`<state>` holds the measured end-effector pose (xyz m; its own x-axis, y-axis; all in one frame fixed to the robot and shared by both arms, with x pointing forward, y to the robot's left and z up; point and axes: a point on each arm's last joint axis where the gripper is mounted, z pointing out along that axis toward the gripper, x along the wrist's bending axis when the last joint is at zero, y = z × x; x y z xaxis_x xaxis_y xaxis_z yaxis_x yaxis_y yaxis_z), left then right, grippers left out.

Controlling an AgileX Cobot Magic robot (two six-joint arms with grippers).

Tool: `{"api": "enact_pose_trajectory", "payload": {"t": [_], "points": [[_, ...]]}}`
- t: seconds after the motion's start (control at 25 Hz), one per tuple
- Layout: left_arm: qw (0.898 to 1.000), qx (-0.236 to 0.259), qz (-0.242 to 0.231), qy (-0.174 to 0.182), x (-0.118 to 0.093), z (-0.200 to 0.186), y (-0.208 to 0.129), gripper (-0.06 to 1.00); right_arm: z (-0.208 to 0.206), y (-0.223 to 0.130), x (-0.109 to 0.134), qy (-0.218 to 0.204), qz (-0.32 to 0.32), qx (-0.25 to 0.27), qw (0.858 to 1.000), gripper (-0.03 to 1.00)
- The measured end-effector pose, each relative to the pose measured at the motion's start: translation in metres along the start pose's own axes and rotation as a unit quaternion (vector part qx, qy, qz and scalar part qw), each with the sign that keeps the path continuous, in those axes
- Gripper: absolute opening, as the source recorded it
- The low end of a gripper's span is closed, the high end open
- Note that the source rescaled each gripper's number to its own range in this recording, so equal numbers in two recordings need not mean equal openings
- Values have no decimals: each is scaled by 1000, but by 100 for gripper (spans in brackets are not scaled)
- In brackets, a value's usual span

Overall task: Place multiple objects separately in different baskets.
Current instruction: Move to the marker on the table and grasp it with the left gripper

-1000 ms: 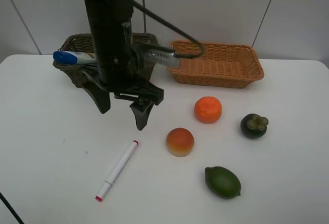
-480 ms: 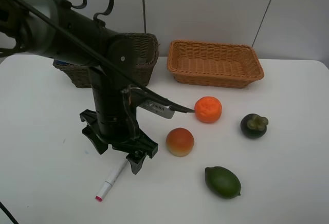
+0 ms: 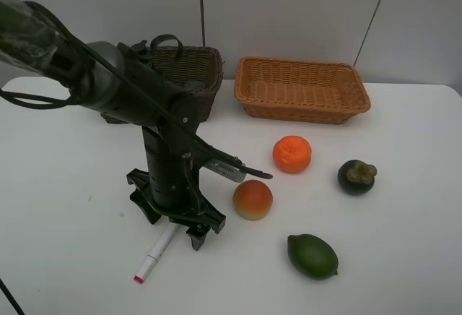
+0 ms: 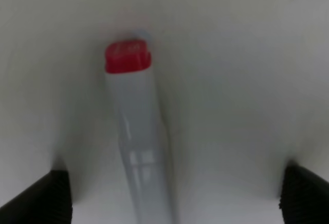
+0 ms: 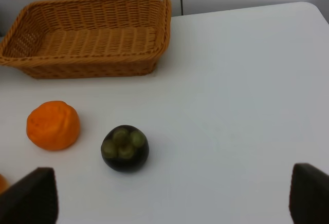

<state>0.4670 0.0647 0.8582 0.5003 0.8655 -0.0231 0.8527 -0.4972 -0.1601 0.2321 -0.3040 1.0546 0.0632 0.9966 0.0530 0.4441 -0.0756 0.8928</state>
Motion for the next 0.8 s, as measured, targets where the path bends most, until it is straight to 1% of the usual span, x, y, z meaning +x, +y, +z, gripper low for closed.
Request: {"api": "enact_pose_trajectory", "payload": {"t": [0.08,0.12,0.16,0.2,0.32,0.4,0.44,0.48,0.52,0.64,0.72,0.8], "points": [[1000,1,0,0,0,0,0,99,0,0,0,0,0,0,1000,100],[1000,2,1,2,0,1,0,96,0,0,0,0,0,0,1000,100],[1000,2,3,3,0,1,0,92,0,0,0,0,0,0,1000,100],[1000,2,5,6,1,1,0,84,0,0,0,0,0,0,1000,100],[1000,-5,6,5,1,1,2,50,0,0,0,0,0,0,1000,100],[1000,-6,10,5,1,1,2,23,0,0,0,0,0,0,1000,100],[1000,-6,13,5,1,1,2,12,0,0,0,0,0,0,1000,100],[1000,-6,17,5,1,1,2,4,0,0,0,0,0,0,1000,100],[1000,-6,19,5,1,1,2,0,0,0,0,0,0,0,1000,100],[1000,-16,20,0,0,-2,3,0,0,0,0,0,0,0,1000,100],[999,-40,21,-7,-1,-13,5,0,0,0,0,0,0,0,1000,100],[996,-83,20,-18,-2,-40,9,0,0,0,0,0,0,0,1000,100]]}}
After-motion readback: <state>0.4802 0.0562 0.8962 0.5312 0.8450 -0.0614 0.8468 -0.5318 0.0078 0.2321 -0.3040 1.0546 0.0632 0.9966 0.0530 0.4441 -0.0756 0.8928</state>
